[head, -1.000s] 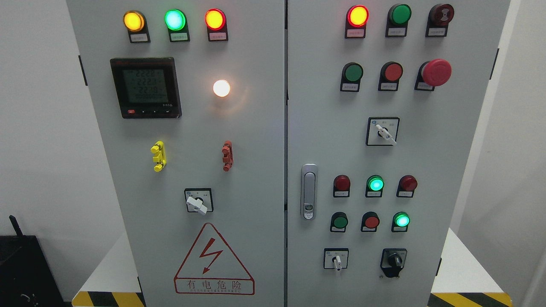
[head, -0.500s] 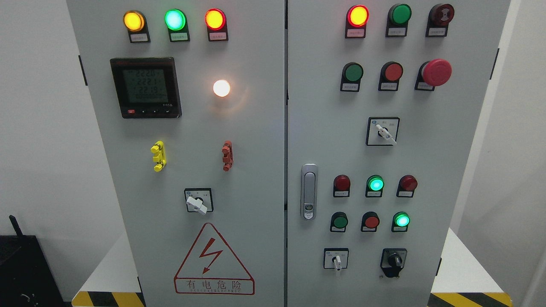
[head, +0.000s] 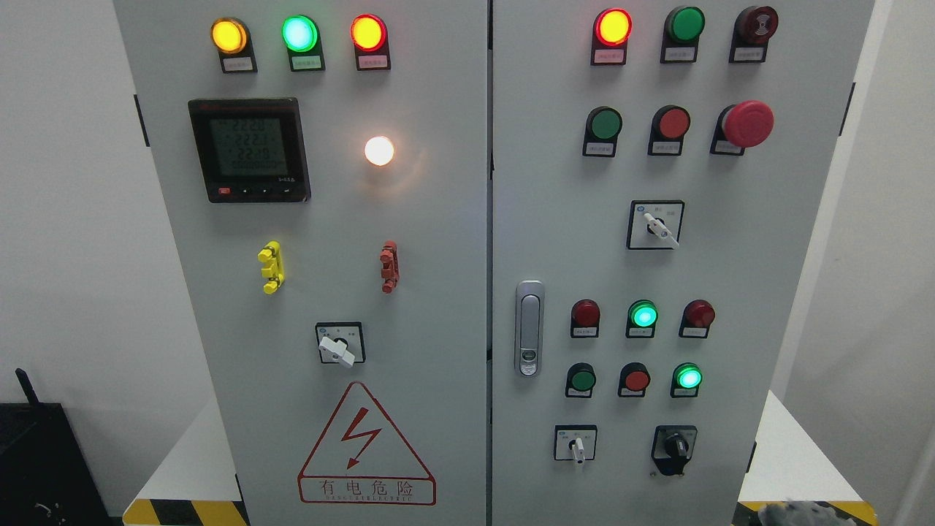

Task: Flip black knob to close circuit
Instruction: 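Raise the right hand up toward the black rotary knob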

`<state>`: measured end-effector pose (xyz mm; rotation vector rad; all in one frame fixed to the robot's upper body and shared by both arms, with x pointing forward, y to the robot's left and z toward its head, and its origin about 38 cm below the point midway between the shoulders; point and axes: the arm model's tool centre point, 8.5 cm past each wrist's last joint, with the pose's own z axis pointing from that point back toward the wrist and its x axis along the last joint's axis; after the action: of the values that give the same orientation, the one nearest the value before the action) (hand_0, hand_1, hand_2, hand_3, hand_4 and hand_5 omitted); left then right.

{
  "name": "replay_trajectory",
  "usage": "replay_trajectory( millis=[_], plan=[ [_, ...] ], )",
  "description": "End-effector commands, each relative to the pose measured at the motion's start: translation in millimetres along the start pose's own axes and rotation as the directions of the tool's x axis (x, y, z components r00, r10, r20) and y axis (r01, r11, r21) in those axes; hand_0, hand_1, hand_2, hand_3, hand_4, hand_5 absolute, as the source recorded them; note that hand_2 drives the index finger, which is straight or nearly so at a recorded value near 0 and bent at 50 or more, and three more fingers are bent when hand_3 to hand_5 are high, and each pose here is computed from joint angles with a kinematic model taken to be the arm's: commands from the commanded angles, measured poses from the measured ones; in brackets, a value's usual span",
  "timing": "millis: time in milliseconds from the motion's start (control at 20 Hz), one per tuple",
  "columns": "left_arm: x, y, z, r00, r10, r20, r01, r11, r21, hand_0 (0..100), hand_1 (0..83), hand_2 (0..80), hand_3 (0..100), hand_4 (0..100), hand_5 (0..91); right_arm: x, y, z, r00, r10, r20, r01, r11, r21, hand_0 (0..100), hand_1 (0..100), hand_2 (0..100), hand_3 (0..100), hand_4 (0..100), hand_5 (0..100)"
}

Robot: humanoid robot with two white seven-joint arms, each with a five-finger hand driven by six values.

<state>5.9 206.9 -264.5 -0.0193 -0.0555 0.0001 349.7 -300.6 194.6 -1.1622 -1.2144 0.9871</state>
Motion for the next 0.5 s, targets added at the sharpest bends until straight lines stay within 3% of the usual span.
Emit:
replay_trajectory(
  millis=[0, 450],
  plan=[
    [-10.1, -0.1, 0.1, 1.000, 0.022, 0.000, -0.022, 1.000, 0.001, 0, 0.0, 0.0, 5, 3, 0.0, 15.0, 13.8, -14.6, 1.000, 0.005, -0.010, -0.004, 1.000, 0.029, 0, 0, 89, 100, 83, 88],
    [-10.1, -0.1, 0.1, 1.000, 0.022, 0.000, -0.022, 1.000, 0.001, 0, 0.0, 0.0, 5, 3, 0.0, 38.3, 32.0, -26.2, 0.999, -0.028, -0.017, 0.029, 0.998, 0.052, 0, 0, 89, 100, 83, 87]
  ],
)
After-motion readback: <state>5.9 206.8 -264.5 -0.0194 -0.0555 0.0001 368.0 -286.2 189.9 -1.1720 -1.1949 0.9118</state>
